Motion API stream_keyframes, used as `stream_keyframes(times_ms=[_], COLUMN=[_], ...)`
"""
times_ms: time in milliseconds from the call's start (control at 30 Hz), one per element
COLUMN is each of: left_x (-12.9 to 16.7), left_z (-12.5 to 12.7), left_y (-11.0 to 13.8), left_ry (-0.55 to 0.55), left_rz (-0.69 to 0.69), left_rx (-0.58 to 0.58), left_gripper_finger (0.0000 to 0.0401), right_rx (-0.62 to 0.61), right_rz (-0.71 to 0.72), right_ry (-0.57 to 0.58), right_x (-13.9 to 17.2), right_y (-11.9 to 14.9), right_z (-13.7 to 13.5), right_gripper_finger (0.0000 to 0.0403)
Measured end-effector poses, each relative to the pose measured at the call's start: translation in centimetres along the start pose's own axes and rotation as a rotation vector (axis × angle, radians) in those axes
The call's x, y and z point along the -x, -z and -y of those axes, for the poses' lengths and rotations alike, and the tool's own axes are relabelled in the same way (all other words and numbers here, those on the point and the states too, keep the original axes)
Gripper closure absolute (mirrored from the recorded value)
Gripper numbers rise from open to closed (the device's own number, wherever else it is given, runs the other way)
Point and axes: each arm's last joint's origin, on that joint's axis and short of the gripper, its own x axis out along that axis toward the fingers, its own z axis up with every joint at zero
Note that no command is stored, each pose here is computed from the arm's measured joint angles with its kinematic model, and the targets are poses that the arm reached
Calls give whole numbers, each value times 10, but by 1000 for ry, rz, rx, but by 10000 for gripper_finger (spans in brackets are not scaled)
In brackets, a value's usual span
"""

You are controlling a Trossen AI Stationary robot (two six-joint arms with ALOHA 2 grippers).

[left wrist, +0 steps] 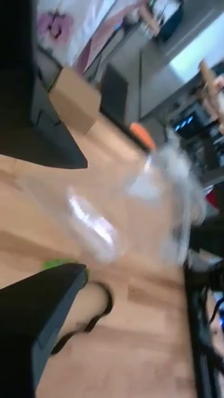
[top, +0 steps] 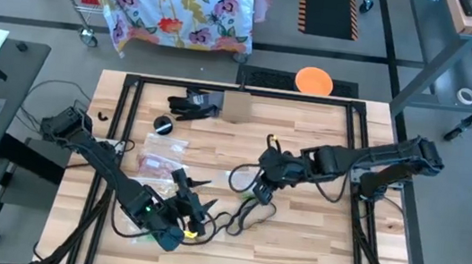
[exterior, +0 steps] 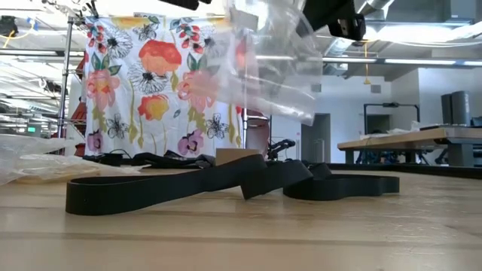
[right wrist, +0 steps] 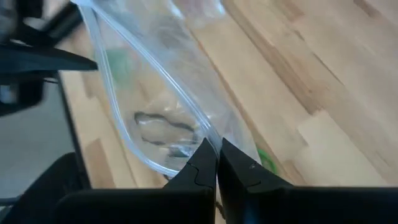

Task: Sort rubber bands
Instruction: Put the black rubber band into the transparent zip bag

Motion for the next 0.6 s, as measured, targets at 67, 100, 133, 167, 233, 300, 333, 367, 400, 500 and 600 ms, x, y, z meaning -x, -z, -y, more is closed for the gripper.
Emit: stream_keyframes(times_ms=[67, 100, 133, 167, 233, 300, 333, 367, 400, 500, 600], left_x=[1, 1, 1, 0, -3, -9, -13, -17, -22, -37, -51], left_z=[2, 3, 6, 9, 19, 33, 40, 47, 53, 70, 81], left_y=[1, 2, 3, 5, 14, 29, 37, 45, 53, 74, 91], left_ry=[52, 89, 125, 162, 233, 271, 285, 288, 295, 329, 330], left_rz=[-27, -45, -63, -86, -148, -210, -240, -263, -285, -346, -380], left_rx=[9, 19, 37, 58, 67, 46, 34, 21, 12, -1, 2], left_gripper_finger=[144, 144, 145, 145, 144, 145, 145, 145, 145, 145, 145], right_rx=[-19, -23, -29, -38, -45, -50, -44, -42, -36, -26, -18], right_rz=[-7, -9, -11, -15, -14, -10, -11, -11, -11, -12, -12], right_ry=[19, 26, 33, 40, 48, 50, 51, 50, 49, 49, 48], right_x=[0, -1, -1, -1, -1, -1, -1, -1, -1, -1, -1], right_y=[-2, -3, -3, -4, -5, -7, -7, -7, -7, -7, -7], right_z=[4, 6, 7, 9, 11, 12, 12, 12, 12, 12, 12], right_gripper_finger=[403, 403, 403, 403, 403, 403, 403, 403, 403, 403, 403])
